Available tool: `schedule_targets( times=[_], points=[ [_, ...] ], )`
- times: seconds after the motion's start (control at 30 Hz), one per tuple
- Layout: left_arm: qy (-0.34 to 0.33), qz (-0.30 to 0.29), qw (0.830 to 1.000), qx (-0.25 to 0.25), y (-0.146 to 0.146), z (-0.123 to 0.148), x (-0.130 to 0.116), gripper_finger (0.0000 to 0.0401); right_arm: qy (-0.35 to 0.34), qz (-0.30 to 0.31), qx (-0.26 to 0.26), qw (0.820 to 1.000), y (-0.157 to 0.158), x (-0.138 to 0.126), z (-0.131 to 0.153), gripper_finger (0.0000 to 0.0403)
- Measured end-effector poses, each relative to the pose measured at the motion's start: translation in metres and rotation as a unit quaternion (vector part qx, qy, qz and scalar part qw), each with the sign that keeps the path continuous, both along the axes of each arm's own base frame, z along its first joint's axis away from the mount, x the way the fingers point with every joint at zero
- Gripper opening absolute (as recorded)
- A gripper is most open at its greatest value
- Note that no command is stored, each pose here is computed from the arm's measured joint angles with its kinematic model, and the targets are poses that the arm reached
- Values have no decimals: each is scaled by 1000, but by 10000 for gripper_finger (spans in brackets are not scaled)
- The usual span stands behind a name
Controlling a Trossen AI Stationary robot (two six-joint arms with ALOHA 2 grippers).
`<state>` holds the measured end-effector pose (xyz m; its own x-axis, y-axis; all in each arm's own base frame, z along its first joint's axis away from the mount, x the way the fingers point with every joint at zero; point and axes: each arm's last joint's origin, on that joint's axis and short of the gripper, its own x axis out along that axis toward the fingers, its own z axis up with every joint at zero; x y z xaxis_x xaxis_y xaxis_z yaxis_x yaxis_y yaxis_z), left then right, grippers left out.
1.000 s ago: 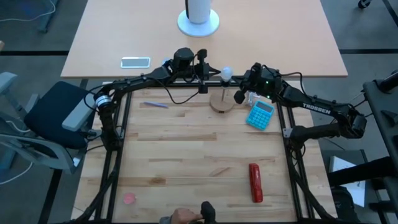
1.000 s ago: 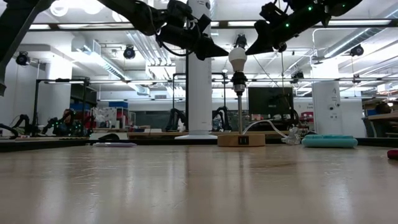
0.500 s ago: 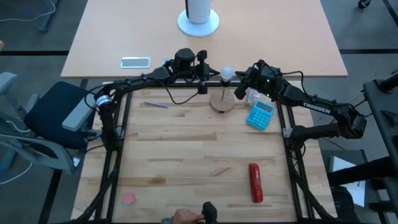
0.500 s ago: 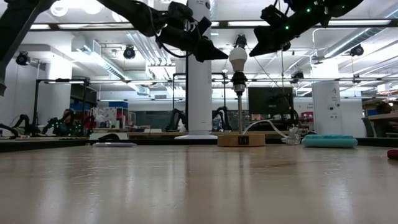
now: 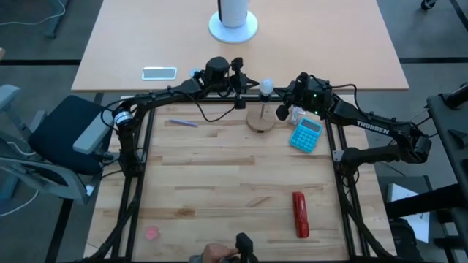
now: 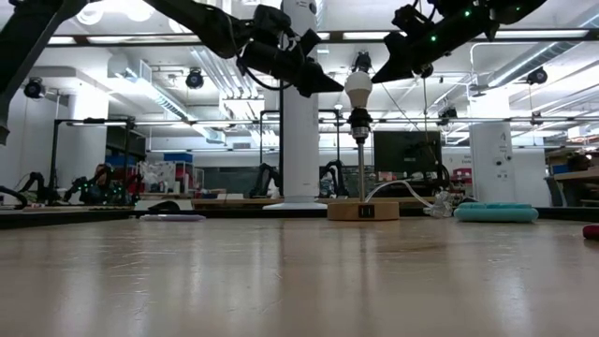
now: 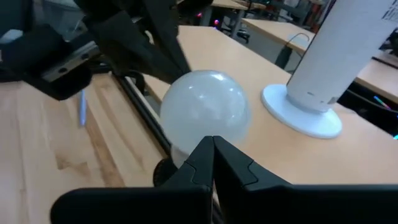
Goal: Screw lightbulb
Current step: Insert the lightbulb into the lamp
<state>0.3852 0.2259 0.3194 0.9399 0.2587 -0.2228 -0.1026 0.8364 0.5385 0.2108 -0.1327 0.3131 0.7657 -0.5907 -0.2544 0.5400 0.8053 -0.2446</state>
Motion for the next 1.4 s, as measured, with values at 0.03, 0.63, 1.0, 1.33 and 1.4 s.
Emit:
schedule_targets(
  times=[0.03, 0.63, 1.0, 1.33, 1.4],
  points=[
    [3, 15, 1000, 4, 1, 0, 0, 0, 2, -6, 4, 1000, 0, 0, -1, 0],
    [5, -45, 999, -10, -4, 6, -5, 0, 1, -8, -14, 1000, -5, -1, 0, 0],
    [3, -27, 1000, -2, -2, 7, -6, 0, 7, 6, 3, 1000, 0, 2, -3, 0],
    [19, -35, 999, 7, -1, 16, -19, 0, 17, -46, -5, 999, -5, -1, -4, 0],
    [16, -67, 998, -8, -2, 14, -17, 0, 13, -43, -15, 999, -7, -1, -2, 0]
  ],
)
